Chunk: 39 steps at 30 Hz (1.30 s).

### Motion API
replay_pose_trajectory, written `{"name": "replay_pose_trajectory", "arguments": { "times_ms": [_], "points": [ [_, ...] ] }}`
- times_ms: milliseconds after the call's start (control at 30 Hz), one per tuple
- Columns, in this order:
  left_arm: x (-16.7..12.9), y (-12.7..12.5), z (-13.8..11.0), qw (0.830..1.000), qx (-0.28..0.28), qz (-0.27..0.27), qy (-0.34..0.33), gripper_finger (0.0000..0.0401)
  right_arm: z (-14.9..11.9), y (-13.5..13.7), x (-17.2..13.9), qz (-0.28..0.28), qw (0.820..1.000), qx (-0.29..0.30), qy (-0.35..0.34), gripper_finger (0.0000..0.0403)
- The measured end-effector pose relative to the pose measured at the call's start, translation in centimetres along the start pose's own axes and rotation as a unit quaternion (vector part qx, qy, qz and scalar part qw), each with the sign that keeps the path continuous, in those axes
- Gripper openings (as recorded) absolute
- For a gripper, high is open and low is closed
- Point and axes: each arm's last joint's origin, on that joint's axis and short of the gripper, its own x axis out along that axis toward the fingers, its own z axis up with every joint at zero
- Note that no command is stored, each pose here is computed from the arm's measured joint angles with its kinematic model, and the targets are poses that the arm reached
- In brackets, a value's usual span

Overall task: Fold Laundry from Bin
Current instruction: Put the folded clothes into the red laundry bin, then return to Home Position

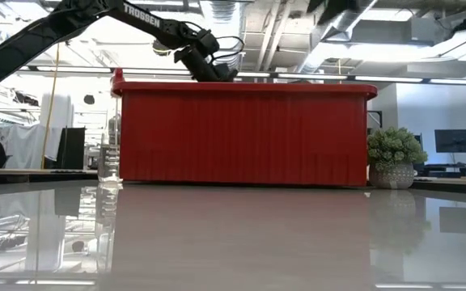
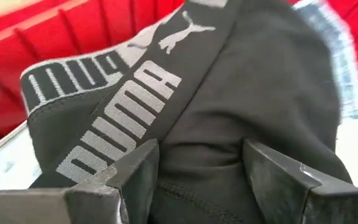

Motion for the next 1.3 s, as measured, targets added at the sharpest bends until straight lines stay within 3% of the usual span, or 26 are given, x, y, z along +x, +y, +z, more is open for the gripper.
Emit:
{"name": "replay_pose_trajectory", "arguments": {
  "times_ms": [100, 367, 567, 733, 867, 933, 1000, 1100, 1200, 1300],
  "points": [
    [-1.0, -0.3, 0.7, 0.999, -0.005, -0.031, -0.015, 0.0222, -1.3, 2.1, -3.4, 0.011, 0.999, -0.022, -0.036, 0.029],
    [-8.2, -2.8, 3.8, 0.995, -0.011, -0.065, -0.073, 0.0222, -5.6, 5.7, -9.8, 0.041, 0.994, -0.071, -0.069, 0.029],
    [-14.4, -7.9, 3.3, 0.992, 0.025, -0.12, -0.036, 0.0222, -8.1, 8.1, -11.6, 0.023, 0.992, -0.079, -0.092, 0.029],
    [-19.7, -14.8, -0.7, 0.984, 0.117, -0.122, 0.049, 0.0222, -11.9, 10.7, -9.6, 0.034, 0.995, -0.074, -0.056, 0.029],
    [-23.7, -19.7, -5.0, 0.981, 0.143, -0.127, 0.017, 0.0222, -16.2, 13.1, -6.7, 0.048, 0.995, -0.026, -0.085, 0.029],
    [-24.6, -20.9, -7.9, 0.985, 0.124, -0.117, -0.008, 0.0222, -17.8, 14.5, -5.5, 0.099, 0.988, 0.021, -0.115, 0.029],
    [-24.8, -21.2, -11.3, 0.988, 0.094, -0.118, -0.02, 0.0222, -19.0, 15.9, -3.9, 0.143, 0.978, 0.042, -0.148, 0.029],
    [-24.8, -20.6, -16.0, 0.982, 0.056, -0.174, -0.055, 0.0222, -20.3, 17.1, -1.2, 0.18, 0.966, 0.046, -0.181, 0.0289],
    [-25.1, -19.2, -19.1, 0.96, -0.004, -0.254, -0.119, 0.0222, -20.8, 16.2, 1.5, 0.199, 0.963, 0.058, -0.17, 0.0277],
    [-25.0, -17.5, -21.7, 0.942, -0.037, -0.286, -0.172, 0.0222, -20.8, 14.6, 4.0, 0.209, 0.963, 0.077, -0.154, 0.025]
  ]
}}
